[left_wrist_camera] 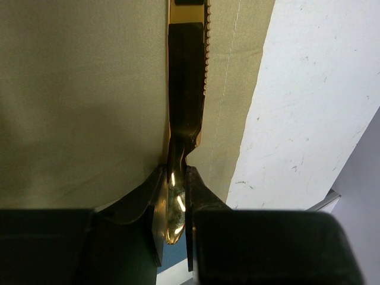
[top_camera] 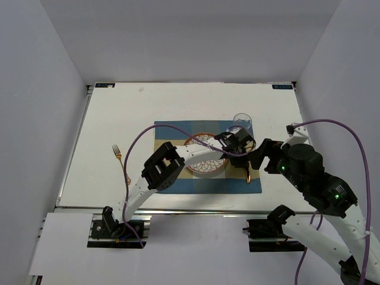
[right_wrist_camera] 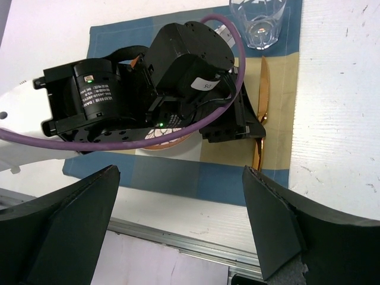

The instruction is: Set the dinner table for one person

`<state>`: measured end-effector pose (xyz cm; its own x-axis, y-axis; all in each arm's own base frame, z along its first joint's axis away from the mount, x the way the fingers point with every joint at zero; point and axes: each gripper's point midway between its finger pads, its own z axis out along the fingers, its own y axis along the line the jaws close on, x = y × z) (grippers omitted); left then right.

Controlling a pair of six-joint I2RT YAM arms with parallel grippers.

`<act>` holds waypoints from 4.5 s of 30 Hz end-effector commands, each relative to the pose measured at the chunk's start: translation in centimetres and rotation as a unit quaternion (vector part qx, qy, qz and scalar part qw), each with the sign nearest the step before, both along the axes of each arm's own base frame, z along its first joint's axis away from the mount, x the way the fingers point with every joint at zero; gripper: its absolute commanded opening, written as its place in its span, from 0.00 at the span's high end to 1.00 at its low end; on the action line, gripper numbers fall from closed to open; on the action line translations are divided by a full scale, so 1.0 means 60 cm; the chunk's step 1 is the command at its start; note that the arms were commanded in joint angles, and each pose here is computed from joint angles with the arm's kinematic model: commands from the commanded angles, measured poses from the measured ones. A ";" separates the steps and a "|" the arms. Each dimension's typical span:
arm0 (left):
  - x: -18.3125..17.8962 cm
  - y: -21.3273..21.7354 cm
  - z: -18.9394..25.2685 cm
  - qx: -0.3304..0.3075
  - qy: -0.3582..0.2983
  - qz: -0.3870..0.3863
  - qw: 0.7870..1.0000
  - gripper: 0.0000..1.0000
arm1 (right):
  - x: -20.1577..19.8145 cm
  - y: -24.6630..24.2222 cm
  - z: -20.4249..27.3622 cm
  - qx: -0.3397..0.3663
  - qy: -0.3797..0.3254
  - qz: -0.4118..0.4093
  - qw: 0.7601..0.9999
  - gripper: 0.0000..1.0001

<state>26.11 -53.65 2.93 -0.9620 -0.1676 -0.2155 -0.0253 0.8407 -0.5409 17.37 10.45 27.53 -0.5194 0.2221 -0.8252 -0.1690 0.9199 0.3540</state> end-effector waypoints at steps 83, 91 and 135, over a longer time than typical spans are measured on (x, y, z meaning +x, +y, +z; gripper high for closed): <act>0.023 0.935 -0.040 0.211 0.114 0.394 0.887 0.16 | 0.018 0.100 -0.027 0.054 -0.020 0.117 0.991 0.11; 0.021 0.929 -0.069 0.207 0.136 0.388 0.888 0.89 | 0.018 0.095 -0.023 0.054 -0.024 0.110 0.992 0.11; 0.053 0.593 0.027 0.204 -0.034 -0.049 0.977 1.00 | -0.026 0.099 -0.061 0.027 -0.026 0.189 0.981 0.11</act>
